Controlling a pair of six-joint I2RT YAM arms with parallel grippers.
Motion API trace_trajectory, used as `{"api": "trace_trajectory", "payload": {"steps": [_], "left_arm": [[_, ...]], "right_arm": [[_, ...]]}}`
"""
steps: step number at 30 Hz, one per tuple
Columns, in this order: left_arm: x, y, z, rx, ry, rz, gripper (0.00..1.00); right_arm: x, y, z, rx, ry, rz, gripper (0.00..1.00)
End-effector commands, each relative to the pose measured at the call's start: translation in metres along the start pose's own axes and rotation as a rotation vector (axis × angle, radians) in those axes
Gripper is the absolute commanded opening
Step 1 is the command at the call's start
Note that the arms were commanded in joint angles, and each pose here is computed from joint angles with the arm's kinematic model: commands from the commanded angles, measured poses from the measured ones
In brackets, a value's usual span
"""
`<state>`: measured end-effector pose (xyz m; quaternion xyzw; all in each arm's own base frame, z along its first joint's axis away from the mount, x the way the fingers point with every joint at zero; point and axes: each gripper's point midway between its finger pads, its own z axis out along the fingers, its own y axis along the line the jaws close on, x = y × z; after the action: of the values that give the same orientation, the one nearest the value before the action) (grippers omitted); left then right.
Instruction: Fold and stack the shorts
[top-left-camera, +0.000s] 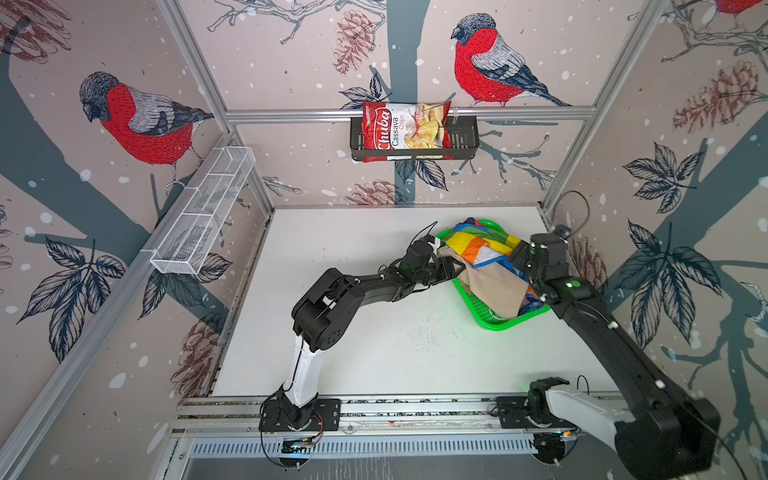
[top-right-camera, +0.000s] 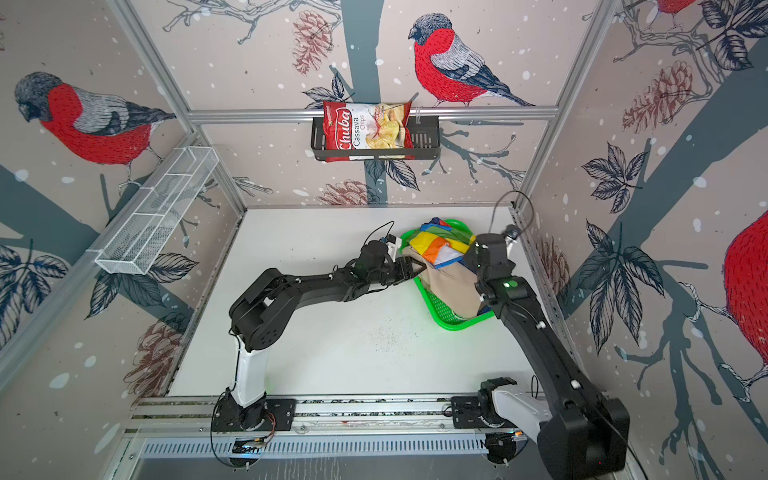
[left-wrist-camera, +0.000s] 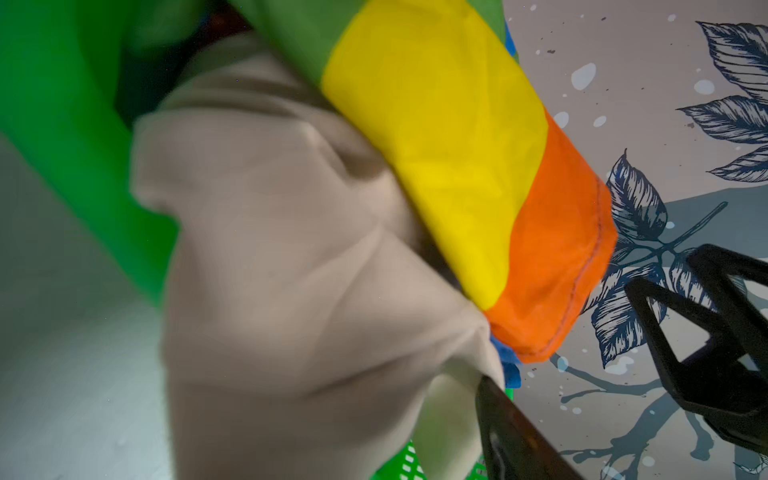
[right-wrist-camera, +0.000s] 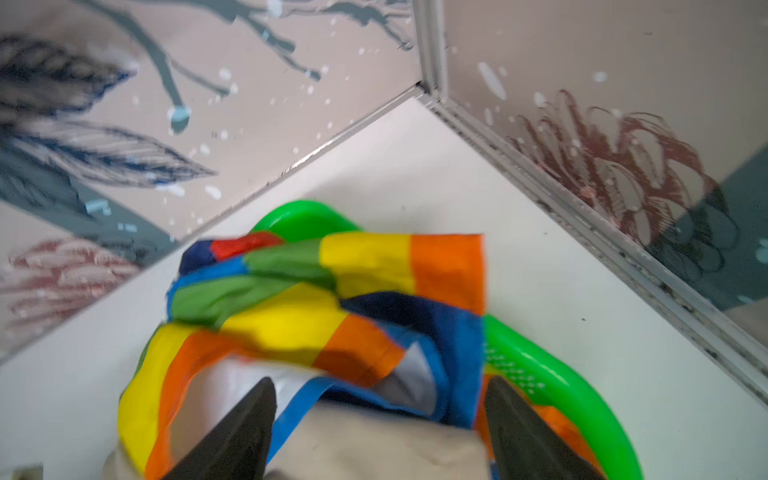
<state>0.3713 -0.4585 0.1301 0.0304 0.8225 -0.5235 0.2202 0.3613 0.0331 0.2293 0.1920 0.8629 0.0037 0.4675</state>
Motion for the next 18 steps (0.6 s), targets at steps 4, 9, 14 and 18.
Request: {"api": "trace_trajectory", "payload": {"steps": [4,9,14,18], "left_arm": [[-0.019,-0.041,0.024,0.145,0.006,0.042,0.70],[-0.017,-0.034,0.028,0.120,0.020,0.051,0.70],[-0.008,-0.022,0.029,0.096,0.046,0.044,0.70],[-0.003,-0.011,0.031,0.076,0.053,0.034,0.68]], "right_arm": [[-0.003,0.046,0.046,-0.008,0.108,-0.256,0.83],[-0.010,0.060,0.093,0.053,0.149,-0.309,0.84],[0.004,0.069,0.140,0.009,0.259,-0.297,0.77],[0.008,0.083,0.159,-0.051,0.301,-0.267,0.29]]}}
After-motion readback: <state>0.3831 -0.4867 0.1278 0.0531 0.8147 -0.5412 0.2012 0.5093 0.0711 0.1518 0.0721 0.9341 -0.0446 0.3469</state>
